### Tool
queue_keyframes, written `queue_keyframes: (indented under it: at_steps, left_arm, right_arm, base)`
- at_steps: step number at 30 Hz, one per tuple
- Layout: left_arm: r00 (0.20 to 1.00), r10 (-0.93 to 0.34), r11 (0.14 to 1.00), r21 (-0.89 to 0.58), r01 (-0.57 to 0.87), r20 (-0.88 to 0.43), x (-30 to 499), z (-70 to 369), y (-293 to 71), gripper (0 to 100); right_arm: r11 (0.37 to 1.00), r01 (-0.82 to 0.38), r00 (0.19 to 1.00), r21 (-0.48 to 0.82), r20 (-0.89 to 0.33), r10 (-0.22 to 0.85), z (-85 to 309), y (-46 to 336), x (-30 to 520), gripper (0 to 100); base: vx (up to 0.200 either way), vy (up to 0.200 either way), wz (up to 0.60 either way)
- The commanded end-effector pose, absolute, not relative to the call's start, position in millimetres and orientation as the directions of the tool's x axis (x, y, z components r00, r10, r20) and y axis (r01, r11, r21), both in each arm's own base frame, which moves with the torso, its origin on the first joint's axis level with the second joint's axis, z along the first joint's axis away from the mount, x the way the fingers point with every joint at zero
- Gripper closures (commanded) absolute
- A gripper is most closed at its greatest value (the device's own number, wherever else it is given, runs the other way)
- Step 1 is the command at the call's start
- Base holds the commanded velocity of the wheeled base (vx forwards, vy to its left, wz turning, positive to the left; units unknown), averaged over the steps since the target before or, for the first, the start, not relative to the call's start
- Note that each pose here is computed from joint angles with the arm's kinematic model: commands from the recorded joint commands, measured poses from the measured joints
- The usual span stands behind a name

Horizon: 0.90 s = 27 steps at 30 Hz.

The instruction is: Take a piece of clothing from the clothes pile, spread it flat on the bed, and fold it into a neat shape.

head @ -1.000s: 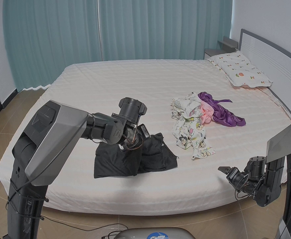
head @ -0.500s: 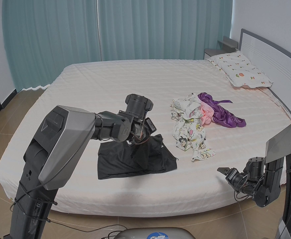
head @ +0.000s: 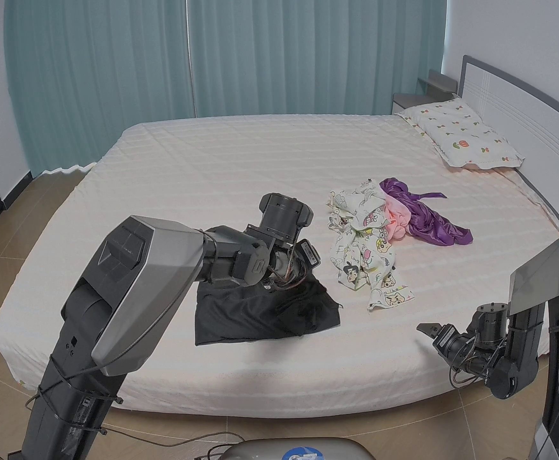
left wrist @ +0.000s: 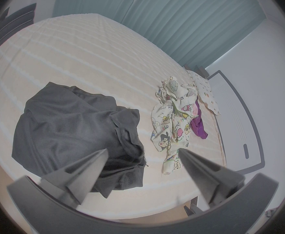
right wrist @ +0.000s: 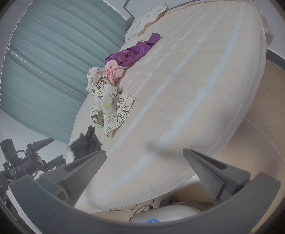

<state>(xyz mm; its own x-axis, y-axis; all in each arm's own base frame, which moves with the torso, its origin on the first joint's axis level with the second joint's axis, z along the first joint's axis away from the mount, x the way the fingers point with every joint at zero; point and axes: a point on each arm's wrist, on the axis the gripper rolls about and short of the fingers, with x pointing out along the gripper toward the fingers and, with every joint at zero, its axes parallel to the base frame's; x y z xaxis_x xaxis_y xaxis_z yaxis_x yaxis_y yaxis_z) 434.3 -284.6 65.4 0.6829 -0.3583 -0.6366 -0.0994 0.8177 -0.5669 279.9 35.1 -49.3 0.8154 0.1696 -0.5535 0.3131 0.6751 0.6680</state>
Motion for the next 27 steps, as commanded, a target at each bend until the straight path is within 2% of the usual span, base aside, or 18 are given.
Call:
queue_keyframes:
  at_steps: [1, 5, 11, 17, 19, 20, 22, 27]
  left_arm:
    - [0.684, -0.362, 0.813, -0.574, -0.1, -0.633, 433.5, 66.8, -285.7, 0]
    - [0.694, -0.35, 0.795, -0.592, -0.136, -0.629, 438.1, 69.2, -278.1, 0]
    - [0.684, -0.302, 0.771, -0.592, -0.233, -0.664, 438.1, 75.4, -247.2, 0]
    - [0.662, -0.23, 0.751, -0.562, -0.345, -0.713, 439.8, 75.9, -196.6, 0]
    - [0.636, -0.21, 0.734, -0.55, -0.4, -0.743, 435.7, 73.2, -168.8, 0]
    - [0.636, -0.21, 0.734, -0.55, -0.4, -0.743, 435.7, 73.2, -168.8, 0]
    - [0.619, -0.203, 0.697, -0.555, -0.453, -0.759, 432.3, 75.6, -144.9, 0]
    - [0.581, -0.225, 0.634, -0.571, -0.522, -0.782, 422.0, 78.4, -114.2, 0]
  right_arm:
    - [0.674, 0.304, 0.822, 0.673, -0.543, 0.171, -48.6, 35.4, 280.7, 0]
    - [0.674, 0.302, 0.824, 0.675, -0.54, 0.172, -48.0, 35.4, 280.8, 0]
    - [0.674, 0.302, 0.825, 0.675, -0.539, 0.17, -47.6, 35.4, 280.9, 0]
    - [0.677, 0.269, 0.844, 0.685, -0.507, 0.178, -39.7, 40.5, 284.7, 0]
    - [0.685, 0.231, 0.854, 0.691, -0.481, 0.198, -31.4, 47.2, 285.0, 0]
    - [0.685, 0.231, 0.854, 0.691, -0.481, 0.198, -31.4, 47.2, 285.0, 0]
    - [0.696, 0.182, 0.859, 0.694, -0.457, 0.231, -25.7, 59.3, 287.0, 0]
    - [0.722, 0.139, 0.856, 0.677, -0.449, 0.257, -23.3, 73.5, 291.5, 0]
  base:
    - [0.0, 0.0, 0.0]
    - [0.0, 0.0, 0.0]
    - [0.0, 0.0, 0.0]
    - [0.0, 0.0, 0.0]
    - [0.0, 0.0, 0.0]
    - [0.0, 0.0, 0.0]
    - [0.0, 0.0, 0.0]
    - [0.0, 0.0, 0.0]
